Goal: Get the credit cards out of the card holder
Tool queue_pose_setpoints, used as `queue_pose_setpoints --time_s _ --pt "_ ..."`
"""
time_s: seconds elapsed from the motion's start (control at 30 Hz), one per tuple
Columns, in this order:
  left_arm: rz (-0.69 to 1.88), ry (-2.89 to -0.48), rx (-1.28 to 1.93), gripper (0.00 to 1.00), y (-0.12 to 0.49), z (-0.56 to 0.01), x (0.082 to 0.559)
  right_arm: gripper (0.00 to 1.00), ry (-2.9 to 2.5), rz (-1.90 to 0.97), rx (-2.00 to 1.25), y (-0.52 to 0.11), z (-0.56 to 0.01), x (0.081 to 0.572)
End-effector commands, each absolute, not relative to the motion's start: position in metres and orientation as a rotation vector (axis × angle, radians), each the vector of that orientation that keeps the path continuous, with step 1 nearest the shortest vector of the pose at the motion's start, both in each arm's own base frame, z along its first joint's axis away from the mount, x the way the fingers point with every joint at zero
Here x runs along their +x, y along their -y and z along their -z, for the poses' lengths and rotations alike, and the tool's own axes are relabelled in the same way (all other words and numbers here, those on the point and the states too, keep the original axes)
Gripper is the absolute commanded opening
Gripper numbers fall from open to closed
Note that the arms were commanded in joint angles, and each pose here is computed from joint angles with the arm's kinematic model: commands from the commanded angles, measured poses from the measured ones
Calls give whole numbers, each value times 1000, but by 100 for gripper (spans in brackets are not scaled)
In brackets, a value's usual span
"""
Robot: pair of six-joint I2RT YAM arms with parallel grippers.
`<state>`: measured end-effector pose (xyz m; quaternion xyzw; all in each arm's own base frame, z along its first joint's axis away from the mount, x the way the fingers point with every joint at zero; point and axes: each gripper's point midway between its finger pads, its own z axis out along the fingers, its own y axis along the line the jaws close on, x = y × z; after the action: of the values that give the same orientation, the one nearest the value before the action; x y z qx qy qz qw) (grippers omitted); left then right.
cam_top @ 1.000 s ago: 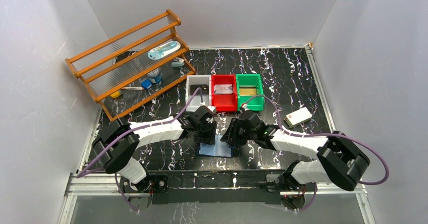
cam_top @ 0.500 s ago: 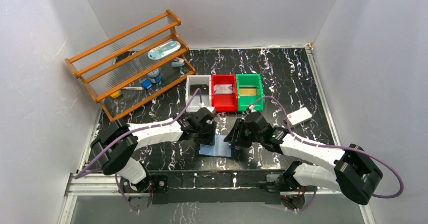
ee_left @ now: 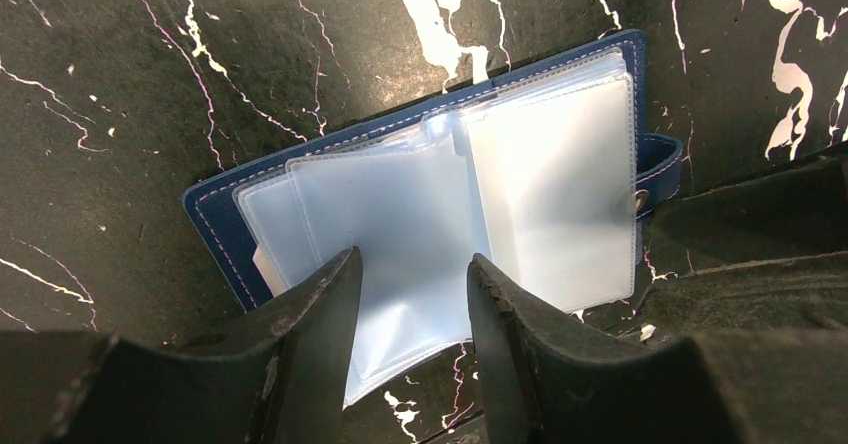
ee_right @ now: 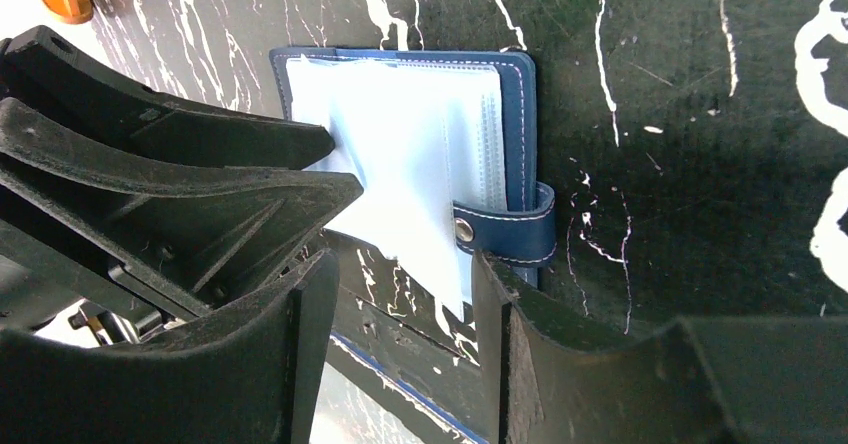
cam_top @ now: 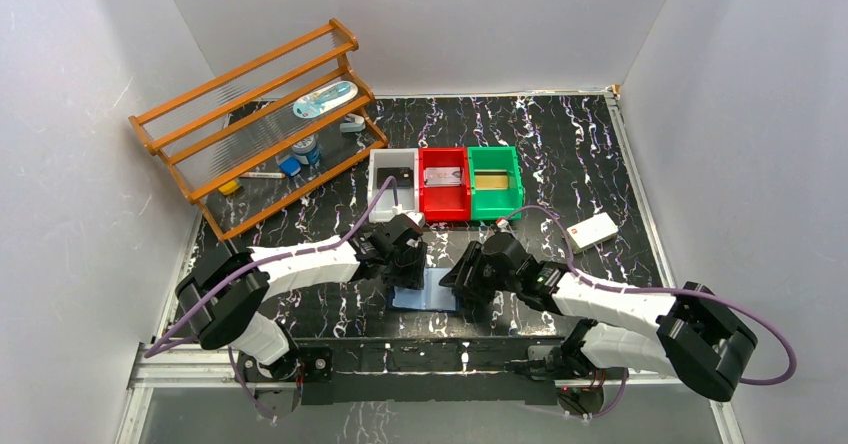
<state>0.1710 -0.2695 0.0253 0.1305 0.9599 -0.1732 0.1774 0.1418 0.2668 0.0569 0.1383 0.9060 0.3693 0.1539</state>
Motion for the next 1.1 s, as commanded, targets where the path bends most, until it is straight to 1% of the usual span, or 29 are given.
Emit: queue_pose_setpoints --time_s 0.0,0.37,0.5,0.67,0.7,0.9,1.07 --pt "255 -2856 400 44 222 1 145 60 -2551 -1062 488 -270 -58 145" --pt "259 -2856 407 44 223 1 145 61 -2539 -1004 516 -262 -53 141" --pt "264 -2852 415 45 224 -1 145 61 -2501 -991 543 -263 -52 150" --pt "264 -2852 416 45 223 -2 144 61 -2417 -1040 585 -270 -62 164" --pt "265 -2853 416 45 222 -2 144 61 -2422 -1014 594 -263 -51 162" --pt "259 -2852 416 45 221 -2 144 61 -2350 -956 677 -252 -53 174" --pt "256 -2852 421 45 220 -1 143 58 -2257 -926 777 -236 -57 185"
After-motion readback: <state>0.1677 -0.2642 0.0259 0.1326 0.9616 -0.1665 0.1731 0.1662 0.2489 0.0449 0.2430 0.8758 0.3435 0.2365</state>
